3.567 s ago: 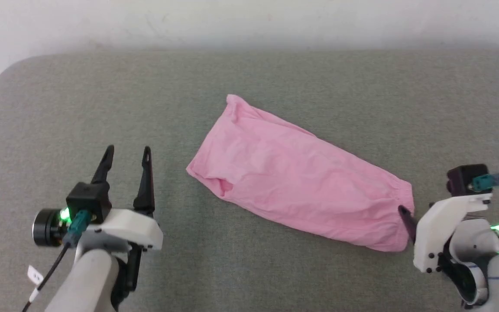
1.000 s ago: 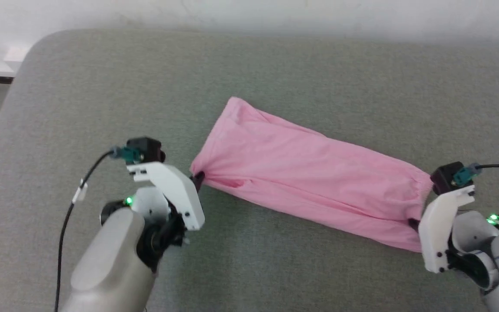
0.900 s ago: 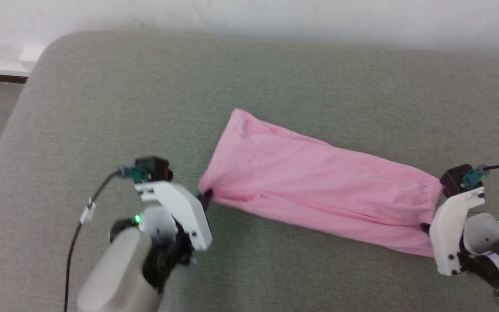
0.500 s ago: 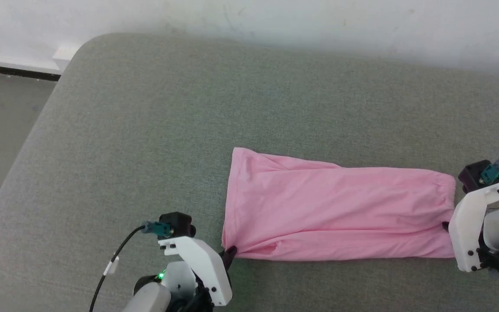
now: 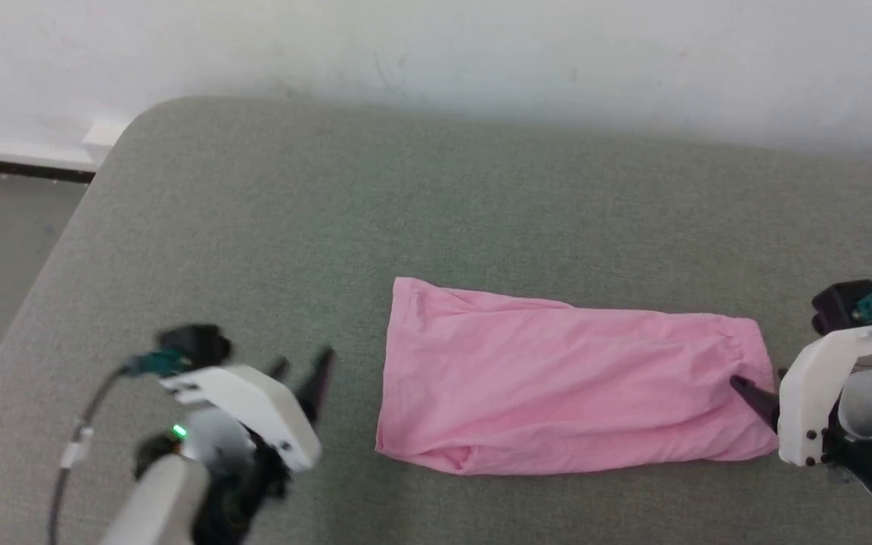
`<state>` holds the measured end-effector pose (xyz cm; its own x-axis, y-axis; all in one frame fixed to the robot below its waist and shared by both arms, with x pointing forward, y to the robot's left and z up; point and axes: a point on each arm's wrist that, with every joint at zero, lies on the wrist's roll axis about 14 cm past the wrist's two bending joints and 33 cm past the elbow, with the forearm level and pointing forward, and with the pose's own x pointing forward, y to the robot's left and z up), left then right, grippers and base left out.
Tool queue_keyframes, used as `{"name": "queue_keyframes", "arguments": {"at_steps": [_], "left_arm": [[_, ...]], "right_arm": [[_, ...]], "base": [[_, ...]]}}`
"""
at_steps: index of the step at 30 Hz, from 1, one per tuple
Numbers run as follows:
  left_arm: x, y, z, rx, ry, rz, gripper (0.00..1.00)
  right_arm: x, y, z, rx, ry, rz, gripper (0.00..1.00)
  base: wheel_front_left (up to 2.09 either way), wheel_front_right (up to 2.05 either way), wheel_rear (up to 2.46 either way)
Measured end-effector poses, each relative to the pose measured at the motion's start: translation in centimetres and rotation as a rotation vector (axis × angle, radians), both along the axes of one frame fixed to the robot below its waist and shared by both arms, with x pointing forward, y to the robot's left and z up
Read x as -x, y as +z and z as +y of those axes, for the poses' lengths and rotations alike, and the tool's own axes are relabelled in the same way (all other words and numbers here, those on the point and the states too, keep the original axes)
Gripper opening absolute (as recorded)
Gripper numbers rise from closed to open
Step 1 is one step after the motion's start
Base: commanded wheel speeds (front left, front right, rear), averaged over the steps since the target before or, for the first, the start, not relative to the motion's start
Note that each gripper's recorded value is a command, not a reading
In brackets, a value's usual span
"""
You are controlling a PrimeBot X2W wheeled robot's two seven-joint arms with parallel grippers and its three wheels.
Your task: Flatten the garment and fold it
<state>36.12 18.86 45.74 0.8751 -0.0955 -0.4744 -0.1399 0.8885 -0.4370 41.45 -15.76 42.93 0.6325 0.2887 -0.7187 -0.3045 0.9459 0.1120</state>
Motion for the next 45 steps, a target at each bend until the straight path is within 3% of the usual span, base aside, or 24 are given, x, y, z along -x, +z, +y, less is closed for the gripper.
{"name": "queue_keyframes", "arguments": {"at_steps": [5,9,12,20,27,33,34,35,36,42,45], "left_arm": [[-2.4,7.5,4.1,-0.161,0.124,-0.34,1.0],[-2.8,11.6,5.0,-0.348,0.139,-0.607,1.0],[-3.0,12.5,4.6,-0.449,0.126,-0.709,1.0],[-4.4,12.8,2.7,-0.547,0.083,-0.769,1.0],[-5.1,11.4,1.9,-0.552,0.057,-0.745,1.0],[-5.2,9.1,2.0,-0.517,0.053,-0.678,1.0],[-5.2,8.9,2.1,-0.515,0.056,-0.671,1.0],[-5.2,8.8,2.2,-0.508,0.062,-0.664,1.0],[-5.2,8.4,2.2,-0.503,0.058,-0.655,1.0],[-5.3,7.6,2.2,-0.481,0.056,-0.63,1.0],[-5.2,7.5,2.1,-0.476,0.053,-0.625,1.0]], "right_arm": [[-0.4,2.1,-1.1,-0.059,-0.092,-0.083,1.0],[-0.6,2.7,-1.9,-0.053,-0.127,-0.108,1.0],[-0.8,2.1,-2.1,-0.031,-0.131,-0.087,1.0],[-1.8,-0.6,-0.6,0.049,-0.068,0.014,1.0],[-0.9,-4.6,0.8,0.106,0.004,0.139,1.0],[-0.7,-5.9,1.3,0.138,0.051,0.192,1.0],[-0.7,-5.9,1.3,0.134,0.051,0.2,0.56],[-0.7,-6.0,1.3,0.125,0.048,0.203,0.18],[-0.7,-5.9,1.3,0.12,0.046,0.204,0.0],[-0.8,-5.2,0.7,0.074,0.01,0.189,0.0],[-1.0,-4.7,-1.7,0.089,-0.045,0.18,0.0]], "base": [[0.0,0.0,0.0],[0.0,0.0,0.0],[0.0,0.0,0.0],[0.0,0.0,0.0],[0.0,0.0,0.0],[0.0,0.0,0.0],[0.0,0.0,0.0],[0.0,0.0,0.0],[0.0,0.0,0.0],[0.0,0.0,0.0],[0.0,0.0,0.0]]}}
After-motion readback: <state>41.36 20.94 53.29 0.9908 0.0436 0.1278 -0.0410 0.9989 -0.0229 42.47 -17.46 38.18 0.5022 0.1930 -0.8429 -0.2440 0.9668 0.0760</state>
